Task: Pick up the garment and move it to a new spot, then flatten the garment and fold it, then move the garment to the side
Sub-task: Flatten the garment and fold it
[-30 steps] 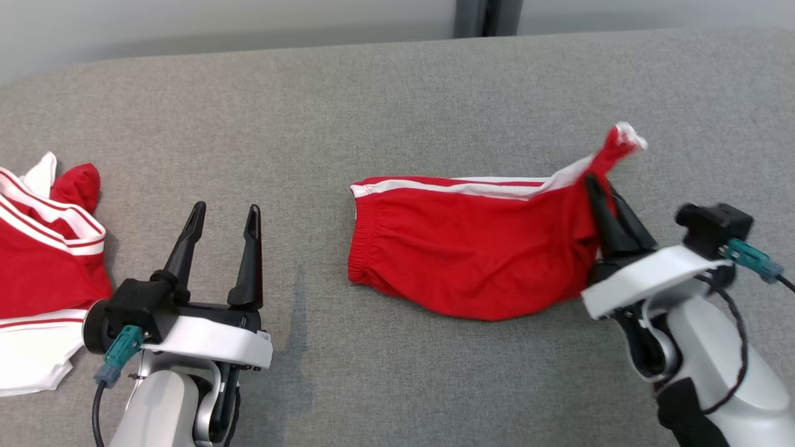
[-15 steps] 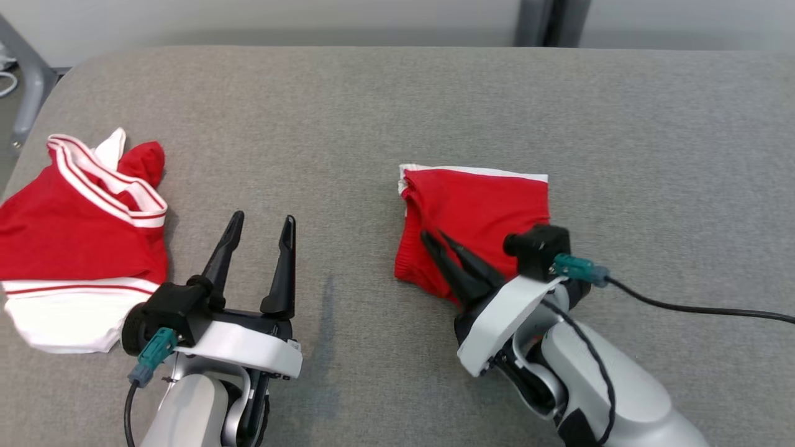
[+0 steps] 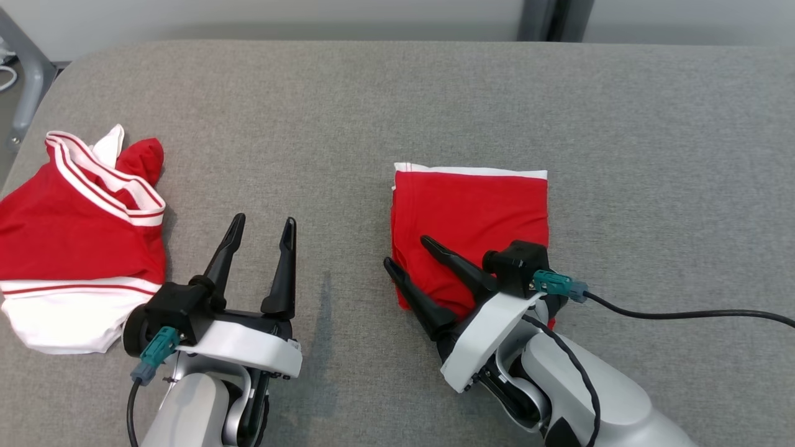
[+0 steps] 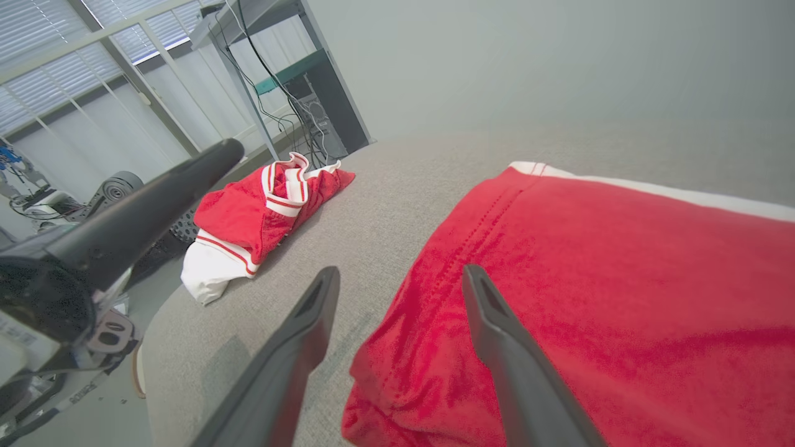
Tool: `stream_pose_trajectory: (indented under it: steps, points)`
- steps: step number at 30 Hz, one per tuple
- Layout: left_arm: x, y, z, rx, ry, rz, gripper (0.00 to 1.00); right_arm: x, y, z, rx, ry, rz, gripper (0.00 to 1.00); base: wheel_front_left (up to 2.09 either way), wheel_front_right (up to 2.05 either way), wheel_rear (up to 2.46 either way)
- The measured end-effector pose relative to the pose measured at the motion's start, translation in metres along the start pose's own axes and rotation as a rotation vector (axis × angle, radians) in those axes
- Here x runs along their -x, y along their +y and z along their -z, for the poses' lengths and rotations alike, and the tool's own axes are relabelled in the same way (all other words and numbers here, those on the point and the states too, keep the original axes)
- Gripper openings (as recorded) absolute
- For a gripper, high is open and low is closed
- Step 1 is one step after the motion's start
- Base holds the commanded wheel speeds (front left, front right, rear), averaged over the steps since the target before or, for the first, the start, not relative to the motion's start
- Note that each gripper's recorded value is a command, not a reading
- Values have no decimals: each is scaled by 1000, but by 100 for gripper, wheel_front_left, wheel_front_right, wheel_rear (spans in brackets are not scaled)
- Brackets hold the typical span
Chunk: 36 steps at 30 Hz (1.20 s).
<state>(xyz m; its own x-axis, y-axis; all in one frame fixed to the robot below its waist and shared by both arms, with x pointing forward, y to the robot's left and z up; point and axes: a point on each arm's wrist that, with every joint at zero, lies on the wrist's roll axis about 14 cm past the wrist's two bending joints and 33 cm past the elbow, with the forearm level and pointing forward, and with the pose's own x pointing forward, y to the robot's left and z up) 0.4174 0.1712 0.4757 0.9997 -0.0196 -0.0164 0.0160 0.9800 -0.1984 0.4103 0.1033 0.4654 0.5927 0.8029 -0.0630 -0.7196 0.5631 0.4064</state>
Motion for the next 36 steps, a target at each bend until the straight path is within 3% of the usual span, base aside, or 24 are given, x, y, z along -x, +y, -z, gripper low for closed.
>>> stream_pose_trajectory:
  steps: [5, 12, 20, 25, 36]
  points:
    - [-1, -1, -7, -8, -19, 5, 100, 13, -8, -34, 13, -125, 39, 100, 0, 0, 0]
    - [4, 1, -22, -21, -52, -1, 100, 82, -79, -94, 109, -324, 302, 100, 0, 0, 0]
    - [13, 0, -31, -46, -61, 5, 100, 166, -122, -119, 236, -392, 551, 100, 0, 0, 0]
    - [23, -2, -37, -63, -61, 11, 100, 199, -122, -119, 272, -361, 631, 100, 0, 0, 0]
    - [61, 9, -44, -100, -63, -22, 100, 233, -95, -107, 261, -338, 677, 100, 0, 0, 0]
